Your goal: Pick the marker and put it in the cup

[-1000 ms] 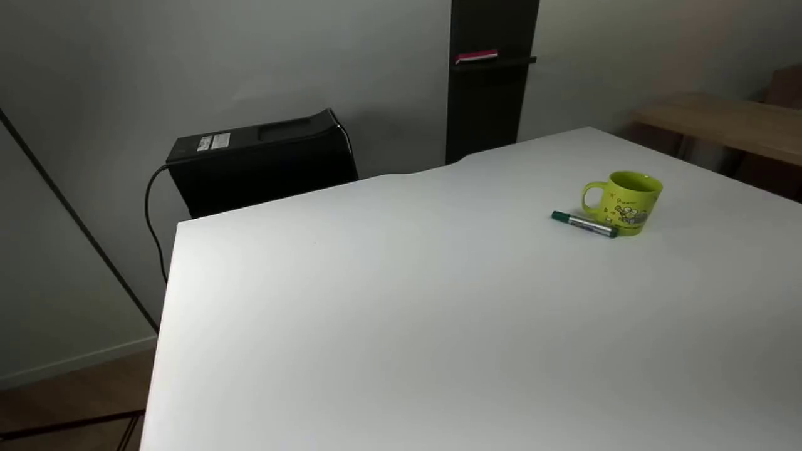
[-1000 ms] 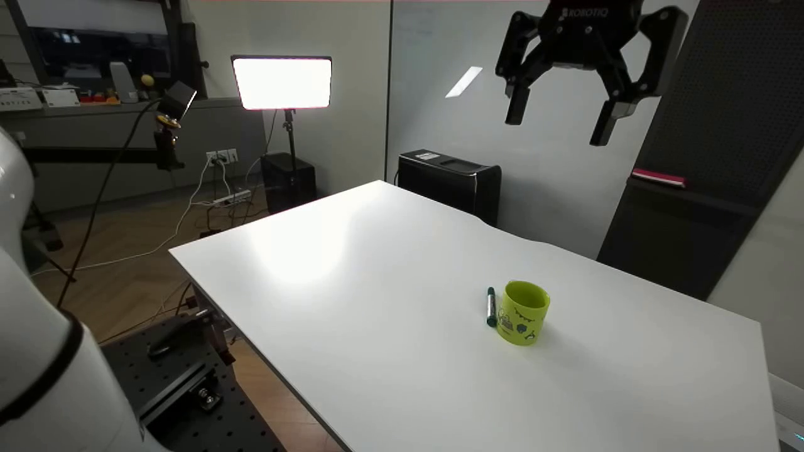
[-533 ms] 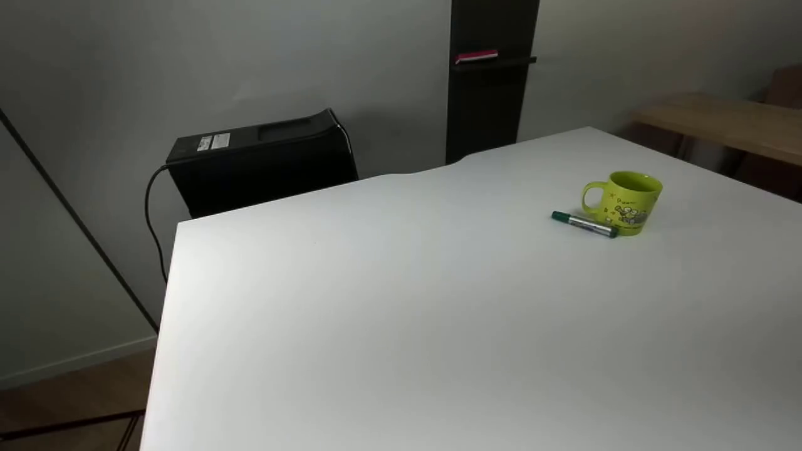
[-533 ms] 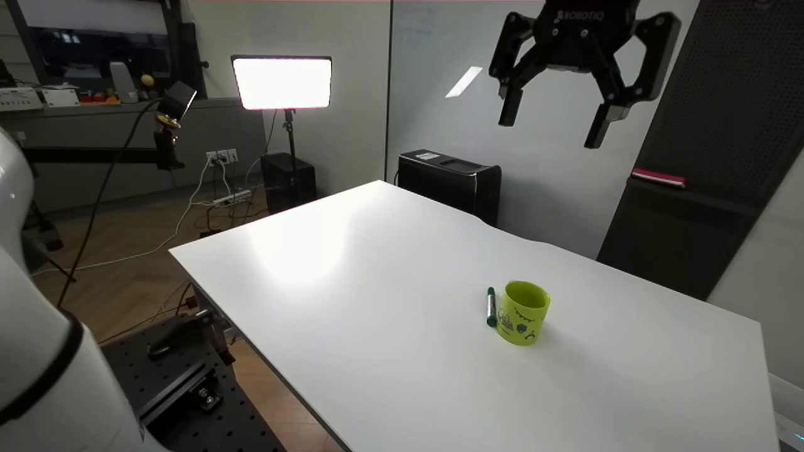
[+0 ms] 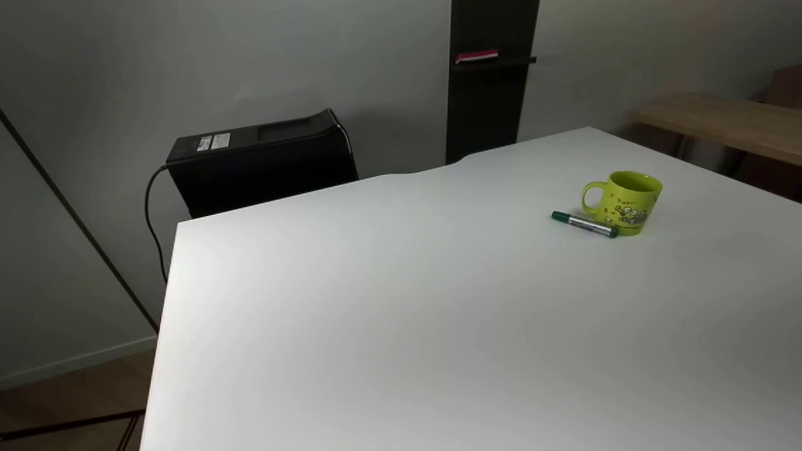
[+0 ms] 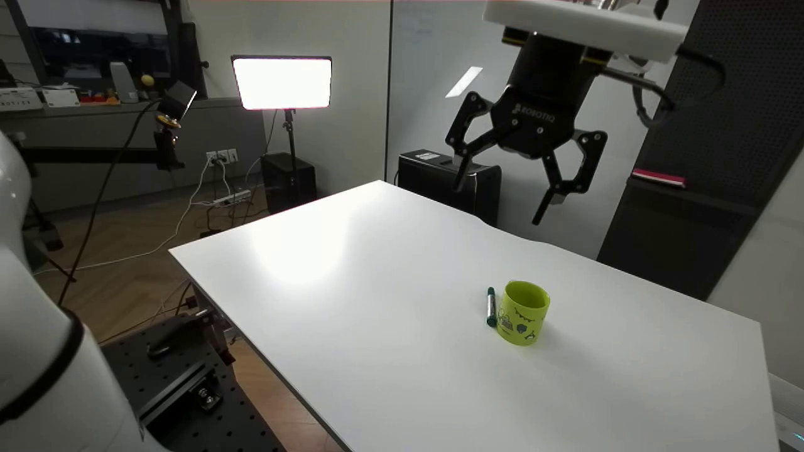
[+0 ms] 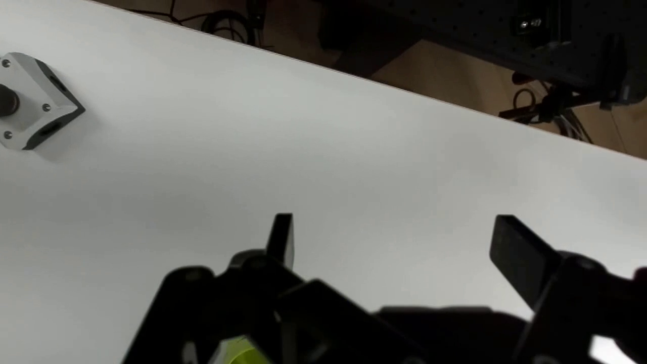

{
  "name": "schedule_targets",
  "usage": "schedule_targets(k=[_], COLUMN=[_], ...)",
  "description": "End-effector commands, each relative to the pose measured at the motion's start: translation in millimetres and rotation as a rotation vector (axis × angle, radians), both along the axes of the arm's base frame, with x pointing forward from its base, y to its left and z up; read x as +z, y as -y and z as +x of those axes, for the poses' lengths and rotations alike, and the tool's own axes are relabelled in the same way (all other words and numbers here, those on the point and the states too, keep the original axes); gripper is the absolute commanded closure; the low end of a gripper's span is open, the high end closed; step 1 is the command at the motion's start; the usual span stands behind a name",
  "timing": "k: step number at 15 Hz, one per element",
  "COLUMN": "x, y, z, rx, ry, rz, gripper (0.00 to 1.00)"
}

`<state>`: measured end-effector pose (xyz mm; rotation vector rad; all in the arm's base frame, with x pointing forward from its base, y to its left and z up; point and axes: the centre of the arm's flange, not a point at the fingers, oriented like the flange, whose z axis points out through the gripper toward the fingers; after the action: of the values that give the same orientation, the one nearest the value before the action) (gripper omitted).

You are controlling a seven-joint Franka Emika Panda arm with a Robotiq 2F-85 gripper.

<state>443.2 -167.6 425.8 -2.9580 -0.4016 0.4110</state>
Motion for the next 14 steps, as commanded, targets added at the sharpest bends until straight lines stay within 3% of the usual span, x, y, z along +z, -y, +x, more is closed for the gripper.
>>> schedule_targets(k=[1,4,7,11,13,14], x=[-44,-75,-94,-111,-115,-113], y=[-5,-14,-29,-43,-48,-41], z=[13,18,17,18,19,16], rx=[0.115,0.145,0.142,0.109,0.106,0.14], ry=[-0.018,0.07,0.136,0.118,0.086,0.102], rz=[-0.026,-0.09,-0.095,-0.055,-0.091,-0.059], gripper=[0.0,0.0,0.0,0.0,0.0,0.0])
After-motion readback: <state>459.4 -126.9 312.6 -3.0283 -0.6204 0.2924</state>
